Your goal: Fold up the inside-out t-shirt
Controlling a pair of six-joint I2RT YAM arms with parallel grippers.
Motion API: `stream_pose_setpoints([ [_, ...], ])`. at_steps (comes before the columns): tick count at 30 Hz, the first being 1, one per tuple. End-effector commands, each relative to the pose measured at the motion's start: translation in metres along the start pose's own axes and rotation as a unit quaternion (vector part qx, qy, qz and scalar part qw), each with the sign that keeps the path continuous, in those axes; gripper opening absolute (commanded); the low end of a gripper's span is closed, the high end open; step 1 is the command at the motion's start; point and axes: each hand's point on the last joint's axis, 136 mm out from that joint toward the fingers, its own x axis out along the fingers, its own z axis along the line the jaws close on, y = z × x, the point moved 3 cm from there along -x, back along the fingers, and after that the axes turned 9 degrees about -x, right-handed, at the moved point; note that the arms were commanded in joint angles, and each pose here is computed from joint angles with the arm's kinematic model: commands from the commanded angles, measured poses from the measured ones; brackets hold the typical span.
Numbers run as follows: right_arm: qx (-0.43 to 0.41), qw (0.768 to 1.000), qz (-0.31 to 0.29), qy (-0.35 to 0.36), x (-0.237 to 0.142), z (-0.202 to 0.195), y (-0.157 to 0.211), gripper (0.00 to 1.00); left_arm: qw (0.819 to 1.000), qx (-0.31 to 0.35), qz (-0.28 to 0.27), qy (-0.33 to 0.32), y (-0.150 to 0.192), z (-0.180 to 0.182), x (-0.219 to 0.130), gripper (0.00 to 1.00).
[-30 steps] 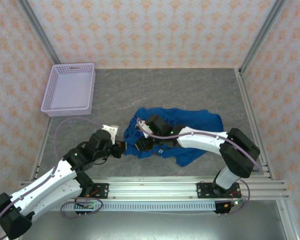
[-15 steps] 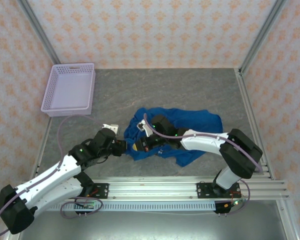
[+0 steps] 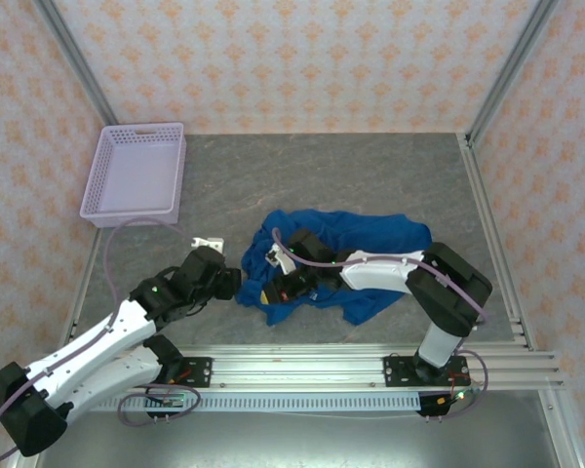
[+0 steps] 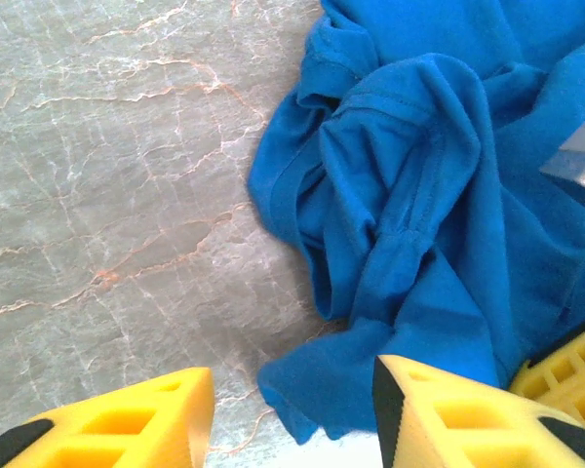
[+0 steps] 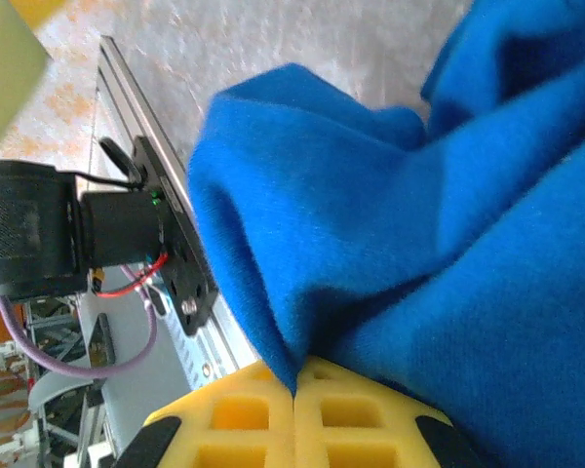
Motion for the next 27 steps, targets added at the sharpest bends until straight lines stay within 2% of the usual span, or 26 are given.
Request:
stream_pose_setpoints([
  [1, -0.004, 0.999, 0.036, 0.015, -0.013, -0.003, 0.006, 0.01, 0.999, -0.008, 0.021, -0.026, 0.002, 0.005, -0.001, 0.49],
  [5, 0.05, 0.999, -0.009, -0.003, -0.022, -0.013, -0.012, 0.0, 0.996, -0.023, 0.092, -0.002, 0.021, -0.006, 0.012, 0.49],
  [8, 0.077, 0.996, -0.038, -0.016, -0.025, -0.017, -0.024, 0.0, 0.991, -0.024, 0.128, 0.029, 0.033, -0.017, 0.02, 0.43],
  [12, 0.094, 0.994, -0.056, -0.025, -0.028, -0.021, -0.032, 0.0, 0.99, -0.018, 0.126, 0.056, 0.036, -0.025, 0.026, 0.4],
  [19, 0.095, 0.994, -0.052, -0.025, -0.027, -0.022, -0.03, 0.0, 0.993, 0.03, 0.115, -0.007, 0.027, -0.018, 0.052, 0.42],
  [23, 0.096, 0.994, -0.052, -0.019, -0.027, -0.024, -0.027, 0.0, 0.992, 0.045, 0.115, -0.029, 0.024, -0.017, 0.063, 0.36],
  [27, 0.096, 0.994, -0.052, -0.014, -0.028, -0.026, -0.024, 0.0, 0.993, 0.048, 0.11, -0.016, 0.02, -0.023, 0.062, 0.27],
])
